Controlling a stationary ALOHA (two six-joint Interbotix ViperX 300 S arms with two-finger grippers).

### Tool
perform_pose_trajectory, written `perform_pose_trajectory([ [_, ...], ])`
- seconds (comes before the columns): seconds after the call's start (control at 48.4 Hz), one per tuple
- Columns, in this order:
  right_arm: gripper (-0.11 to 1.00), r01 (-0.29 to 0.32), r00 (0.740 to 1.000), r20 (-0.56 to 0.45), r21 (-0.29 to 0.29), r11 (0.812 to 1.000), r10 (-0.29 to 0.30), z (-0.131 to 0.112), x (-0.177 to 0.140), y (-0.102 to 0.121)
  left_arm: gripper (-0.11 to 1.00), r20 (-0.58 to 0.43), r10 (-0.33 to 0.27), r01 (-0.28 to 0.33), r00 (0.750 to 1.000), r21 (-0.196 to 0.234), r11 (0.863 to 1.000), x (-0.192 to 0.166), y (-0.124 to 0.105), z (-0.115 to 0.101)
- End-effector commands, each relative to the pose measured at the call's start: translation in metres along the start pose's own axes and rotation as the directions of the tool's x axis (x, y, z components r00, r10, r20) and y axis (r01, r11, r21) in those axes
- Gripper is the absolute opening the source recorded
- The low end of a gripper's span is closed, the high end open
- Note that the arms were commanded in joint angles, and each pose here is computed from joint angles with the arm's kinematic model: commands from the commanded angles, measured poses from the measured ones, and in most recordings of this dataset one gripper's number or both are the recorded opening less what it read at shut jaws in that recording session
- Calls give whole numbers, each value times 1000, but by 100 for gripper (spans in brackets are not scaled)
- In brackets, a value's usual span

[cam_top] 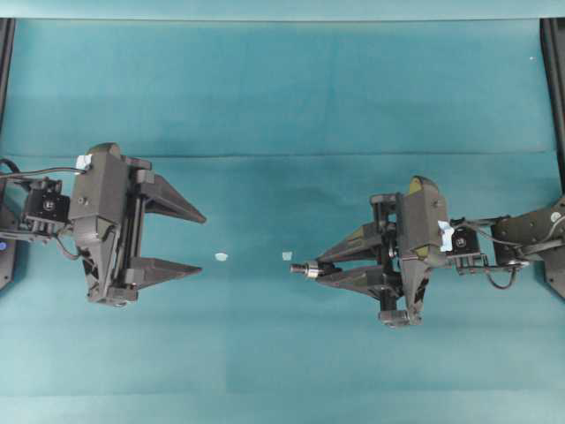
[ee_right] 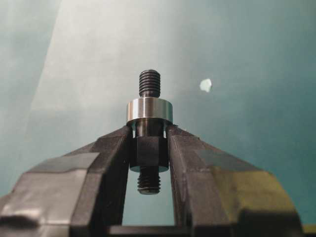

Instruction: Insert the washer onto the shaft with both hands.

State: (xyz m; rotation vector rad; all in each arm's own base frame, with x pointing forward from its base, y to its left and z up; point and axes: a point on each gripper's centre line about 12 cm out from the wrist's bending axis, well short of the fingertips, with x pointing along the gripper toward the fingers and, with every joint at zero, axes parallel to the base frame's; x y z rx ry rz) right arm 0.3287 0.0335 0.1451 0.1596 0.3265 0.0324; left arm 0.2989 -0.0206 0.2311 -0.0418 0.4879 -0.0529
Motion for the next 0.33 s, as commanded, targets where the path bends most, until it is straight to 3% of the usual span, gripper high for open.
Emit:
perform_pose_trajectory([
  [0.0,-1,-6,999,33,9,1000,5,8,0,1,88,26,-3,3,1000,5,1000,-1,-1,8],
  [0.31,-1,-6,999,33,9,1000,5,8,0,1,88,37,-4,4,999,5,1000,-2,-1,10],
])
